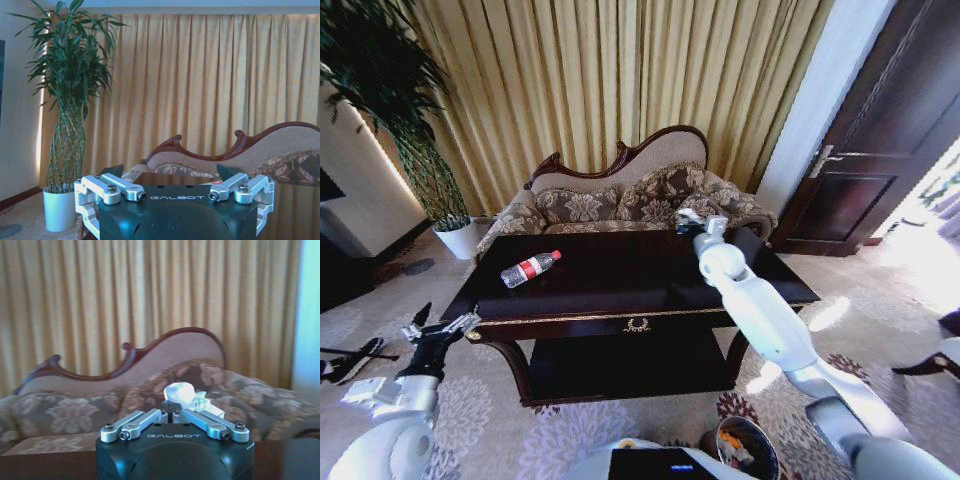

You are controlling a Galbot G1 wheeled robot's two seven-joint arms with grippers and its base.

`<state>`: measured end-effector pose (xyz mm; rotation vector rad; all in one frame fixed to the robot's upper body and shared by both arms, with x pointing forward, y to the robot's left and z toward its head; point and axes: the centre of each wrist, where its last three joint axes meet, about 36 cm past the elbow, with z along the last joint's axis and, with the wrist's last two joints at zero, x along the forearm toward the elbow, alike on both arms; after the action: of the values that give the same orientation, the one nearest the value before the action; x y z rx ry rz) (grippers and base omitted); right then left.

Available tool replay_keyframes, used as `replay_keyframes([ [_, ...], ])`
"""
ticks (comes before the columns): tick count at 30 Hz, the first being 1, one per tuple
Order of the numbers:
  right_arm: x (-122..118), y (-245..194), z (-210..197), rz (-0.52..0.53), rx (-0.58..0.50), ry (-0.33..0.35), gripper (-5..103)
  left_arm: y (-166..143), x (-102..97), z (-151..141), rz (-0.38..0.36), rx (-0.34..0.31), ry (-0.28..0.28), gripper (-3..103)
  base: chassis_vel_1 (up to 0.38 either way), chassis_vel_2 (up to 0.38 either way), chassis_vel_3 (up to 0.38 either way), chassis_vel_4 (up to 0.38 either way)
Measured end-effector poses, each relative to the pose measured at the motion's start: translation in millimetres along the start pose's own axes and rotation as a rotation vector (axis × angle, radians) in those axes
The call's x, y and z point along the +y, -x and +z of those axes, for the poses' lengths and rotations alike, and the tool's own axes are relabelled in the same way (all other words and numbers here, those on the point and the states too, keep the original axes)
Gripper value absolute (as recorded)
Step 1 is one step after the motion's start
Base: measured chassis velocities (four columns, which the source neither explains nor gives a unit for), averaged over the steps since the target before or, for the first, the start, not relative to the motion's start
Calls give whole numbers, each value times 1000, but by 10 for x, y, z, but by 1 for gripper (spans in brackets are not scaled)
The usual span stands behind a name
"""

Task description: Move to the front of the table and place the trash on the table into the trash bin.

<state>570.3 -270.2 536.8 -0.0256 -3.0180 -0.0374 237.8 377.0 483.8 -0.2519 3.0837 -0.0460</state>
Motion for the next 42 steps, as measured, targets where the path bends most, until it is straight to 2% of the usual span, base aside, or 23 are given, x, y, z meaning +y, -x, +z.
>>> replay_keyframes([
  [3, -107, -9, 33, 17, 2, 4, 0, 5, -1, -3, 3, -1, 0, 100, 0, 0, 0, 0],
  [5, -348, -74, 172, 32, 7, 12, 0, 16, 4, -8, 9, -1, 1, 100, 0, 0, 0, 0],
  [7, -380, -81, 196, 31, 6, 14, 0, 17, 6, -8, 10, -1, 1, 100, 0, 0, 0, 0],
  [9, -586, -94, 378, -2, -6, 63, 0, 23, 17, -6, 20, 2, 0, 100, 0, 0, 0, 0],
  [11, -692, -95, 512, -28, -23, 112, 0, 25, 21, -2, 22, 3, 0, 100, 0, 0, 0, 0],
  [13, -728, -100, 557, -36, -30, 131, 0, 25, 20, -1, 22, 3, 0, 100, 0, 0, 0, 0],
  [15, -817, -139, 639, -58, -51, 192, 0, 25, 17, 4, 25, 5, -2, 100, 0, 0, 0, 0],
  [18, -888, -177, 712, -65, -82, 215, 0, 22, 20, 12, 26, 8, -2, 100, 0, 0, 0, 0],
  [23, -970, -246, 715, -59, -118, 220, 0, 24, 21, 16, 30, 7, -3, 100, 0, 0, 0, 0],
  [35, -1011, -475, 709, -48, -175, 155, 0, 37, 33, -1, 37, 0, -9, 100, 8, -7, -11, 9],
  [42, -1022, -510, 731, -41, -185, 141, 0, 30, 36, -3, 41, 0, -8, 100, 107, -112, -115, 119],
])
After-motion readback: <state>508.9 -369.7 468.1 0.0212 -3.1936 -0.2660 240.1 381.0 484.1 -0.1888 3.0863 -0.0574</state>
